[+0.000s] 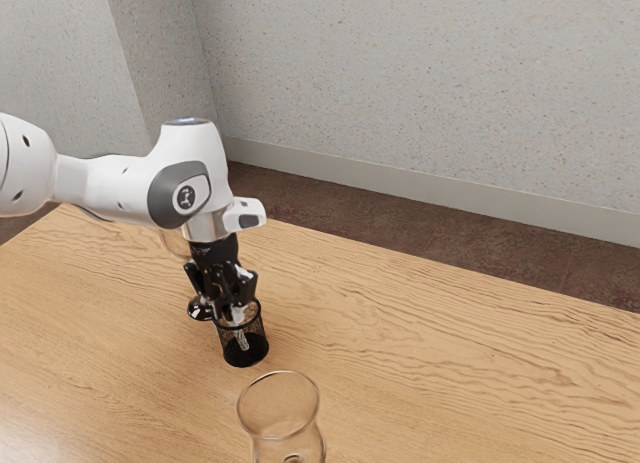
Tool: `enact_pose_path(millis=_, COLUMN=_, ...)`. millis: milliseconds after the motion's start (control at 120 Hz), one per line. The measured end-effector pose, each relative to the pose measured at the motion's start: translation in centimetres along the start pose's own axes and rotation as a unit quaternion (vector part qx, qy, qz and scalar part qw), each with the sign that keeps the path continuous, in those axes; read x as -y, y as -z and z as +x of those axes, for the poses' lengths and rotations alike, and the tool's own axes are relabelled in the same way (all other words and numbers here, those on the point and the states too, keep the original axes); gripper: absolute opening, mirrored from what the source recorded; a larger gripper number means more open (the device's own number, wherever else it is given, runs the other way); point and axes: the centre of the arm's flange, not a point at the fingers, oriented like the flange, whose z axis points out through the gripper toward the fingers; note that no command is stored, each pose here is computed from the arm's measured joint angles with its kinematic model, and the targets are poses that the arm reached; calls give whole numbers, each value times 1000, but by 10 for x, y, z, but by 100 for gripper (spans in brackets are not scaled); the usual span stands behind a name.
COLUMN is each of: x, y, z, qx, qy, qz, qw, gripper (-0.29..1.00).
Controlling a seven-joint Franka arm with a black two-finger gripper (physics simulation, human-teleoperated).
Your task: Take the marker out of the pen holder and place it to the left of the pen holder.
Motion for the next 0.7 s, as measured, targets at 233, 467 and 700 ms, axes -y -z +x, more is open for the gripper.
enact_pose_path(millis=233, x=3, y=2, z=0, qx=-1, qy=1, qz=0, qw=1000, gripper=4)
enact_pose_path(millis=467, x=6, y=54, z=-14, qx=-33, qy=-10, qz=13, qw=999, gripper=0)
enact_pose_path(millis=700, x=25, y=122, z=-85, qx=-48, qy=-12, qz=36, qw=998, gripper=-2)
